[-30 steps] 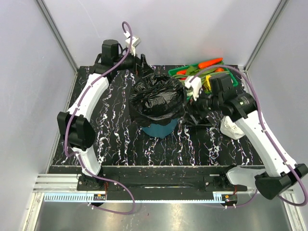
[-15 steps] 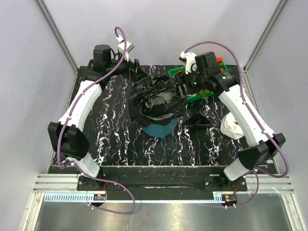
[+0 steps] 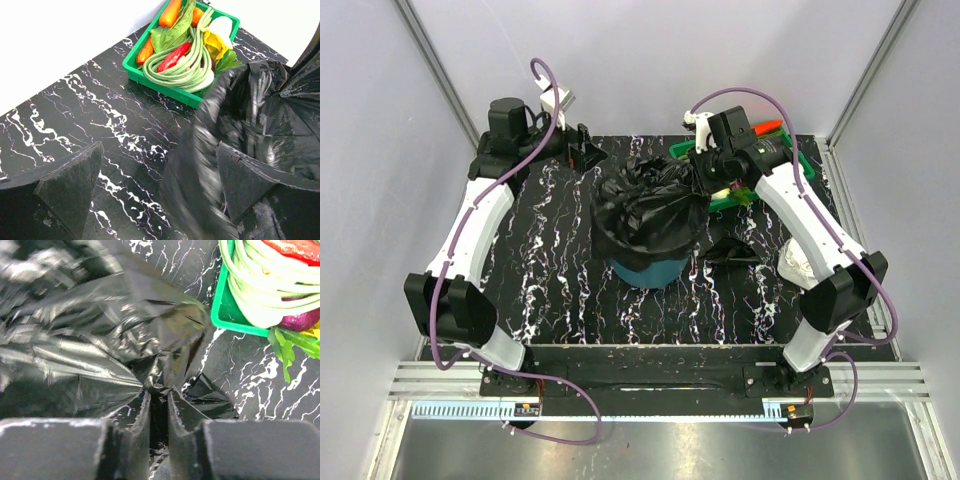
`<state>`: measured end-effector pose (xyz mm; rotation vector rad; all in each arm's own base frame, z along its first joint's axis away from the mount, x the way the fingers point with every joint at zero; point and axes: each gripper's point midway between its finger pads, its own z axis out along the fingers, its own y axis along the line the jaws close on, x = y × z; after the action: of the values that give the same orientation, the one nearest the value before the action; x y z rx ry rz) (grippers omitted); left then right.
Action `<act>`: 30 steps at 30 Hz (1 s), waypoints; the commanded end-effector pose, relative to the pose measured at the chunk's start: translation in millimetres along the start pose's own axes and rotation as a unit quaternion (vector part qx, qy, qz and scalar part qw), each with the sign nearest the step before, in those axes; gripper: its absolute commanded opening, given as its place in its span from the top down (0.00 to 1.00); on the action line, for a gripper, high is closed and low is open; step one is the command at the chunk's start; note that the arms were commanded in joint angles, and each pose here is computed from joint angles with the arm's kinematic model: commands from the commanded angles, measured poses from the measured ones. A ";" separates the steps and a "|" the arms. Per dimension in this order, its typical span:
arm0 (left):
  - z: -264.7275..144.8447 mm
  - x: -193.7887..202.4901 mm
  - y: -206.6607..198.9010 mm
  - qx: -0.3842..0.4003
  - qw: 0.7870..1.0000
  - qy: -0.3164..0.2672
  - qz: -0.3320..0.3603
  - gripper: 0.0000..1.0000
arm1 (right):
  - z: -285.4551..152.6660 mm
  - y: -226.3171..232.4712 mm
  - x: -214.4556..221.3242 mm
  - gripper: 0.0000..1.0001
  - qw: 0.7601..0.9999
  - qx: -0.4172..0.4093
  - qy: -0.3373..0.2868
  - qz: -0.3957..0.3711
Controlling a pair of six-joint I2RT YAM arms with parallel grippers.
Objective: Put the trash bags into the trash bin
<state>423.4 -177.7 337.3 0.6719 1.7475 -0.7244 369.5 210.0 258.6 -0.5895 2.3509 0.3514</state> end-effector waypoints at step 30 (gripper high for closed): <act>-62.1 27.1 -25.3 0.066 0.987 0.047 0.138 0.01 | 60.6 33.5 -68.3 0.91 0.907 -0.172 -0.036 -0.384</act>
<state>379.7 -142.5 321.2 0.8804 1.7510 -0.6031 453.5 275.6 282.0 -1.3051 1.9035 0.3452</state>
